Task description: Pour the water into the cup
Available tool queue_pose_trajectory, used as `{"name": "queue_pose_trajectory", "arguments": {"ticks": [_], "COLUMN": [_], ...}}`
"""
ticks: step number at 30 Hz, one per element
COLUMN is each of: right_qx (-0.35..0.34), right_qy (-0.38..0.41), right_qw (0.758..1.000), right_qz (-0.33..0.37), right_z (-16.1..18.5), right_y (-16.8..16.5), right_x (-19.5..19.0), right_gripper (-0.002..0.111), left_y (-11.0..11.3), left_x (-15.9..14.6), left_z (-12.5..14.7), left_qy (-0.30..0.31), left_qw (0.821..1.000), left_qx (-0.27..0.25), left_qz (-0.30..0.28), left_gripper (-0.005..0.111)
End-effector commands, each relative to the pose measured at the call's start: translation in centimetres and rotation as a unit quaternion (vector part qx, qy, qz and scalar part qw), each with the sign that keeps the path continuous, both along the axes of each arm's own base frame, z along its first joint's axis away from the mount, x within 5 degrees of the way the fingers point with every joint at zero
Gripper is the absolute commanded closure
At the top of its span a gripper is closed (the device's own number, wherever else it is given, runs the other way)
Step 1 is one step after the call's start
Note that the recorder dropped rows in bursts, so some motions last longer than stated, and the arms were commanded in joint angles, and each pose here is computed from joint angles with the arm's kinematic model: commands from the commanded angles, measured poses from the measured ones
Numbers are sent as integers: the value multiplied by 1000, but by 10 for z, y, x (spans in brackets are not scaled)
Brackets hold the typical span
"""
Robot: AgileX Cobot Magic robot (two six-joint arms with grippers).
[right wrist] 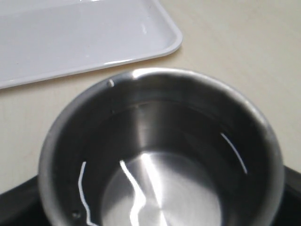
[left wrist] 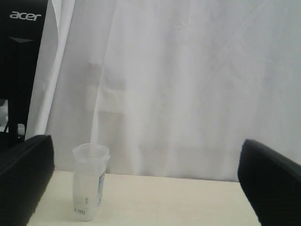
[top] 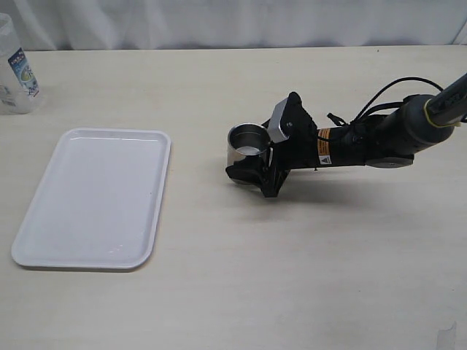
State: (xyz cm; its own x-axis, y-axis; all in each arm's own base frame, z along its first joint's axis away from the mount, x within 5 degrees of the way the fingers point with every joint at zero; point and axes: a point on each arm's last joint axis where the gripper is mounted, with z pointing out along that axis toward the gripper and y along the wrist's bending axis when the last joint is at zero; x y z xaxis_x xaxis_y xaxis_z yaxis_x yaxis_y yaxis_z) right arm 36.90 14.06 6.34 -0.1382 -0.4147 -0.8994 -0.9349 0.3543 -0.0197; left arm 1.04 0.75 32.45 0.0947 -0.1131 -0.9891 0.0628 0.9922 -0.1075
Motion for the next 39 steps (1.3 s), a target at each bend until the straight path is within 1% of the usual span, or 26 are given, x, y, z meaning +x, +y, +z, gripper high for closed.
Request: {"name": "queue_pose_trajectory", "arguments": {"ticks": [1,5,7,13,18,24,27,28,30,31,39], "right_qx": [-6,-6,-6,-6,-6,-6,-6,-6,-6,-6,-6], "right_qy": [-2,-2,-2,-2,-2,-2,-2,-2,-2,-2,-2], "right_qw": [1000,1000,1000,1000,1000,1000,1000,1000,1000,1000,1000], "right_qz": [6,6,6,6,6,6,6,6,6,6,6], "right_z": [-3,-3,-3,-3,-3,-3,-3,-3,-3,-3,-3], "right_y": [0,0,0,0,0,0,0,0,0,0,0], "right_x": [-1,-1,-1,-1,-1,-1,-1,-1,-1,-1,-1], "right_gripper": [104,104,104,104,104,104,104,104,104,104,104], "left_y": [-1,-10,-13,-13,-10,-11,-11,-11,-11,-11,-11], "left_x": [1,5,8,24,34,43,45,46,46,46,46], "left_z": [-6,-11,-16,-45,-70,-98,-111,-114,-111,-115,-122], "left_qy": [11,-2,-6,3,10,1,11,14,1,19,61], "left_qw": [1000,995,993,994,996,995,995,995,995,994,993], "left_qx": [24,89,112,106,90,101,103,103,102,103,100], "left_qz": [-6,-34,-37,-12,2,5,4,3,4,3,0], "left_gripper": [7,7,7,7,7,7,7,7,7,7,7]}}
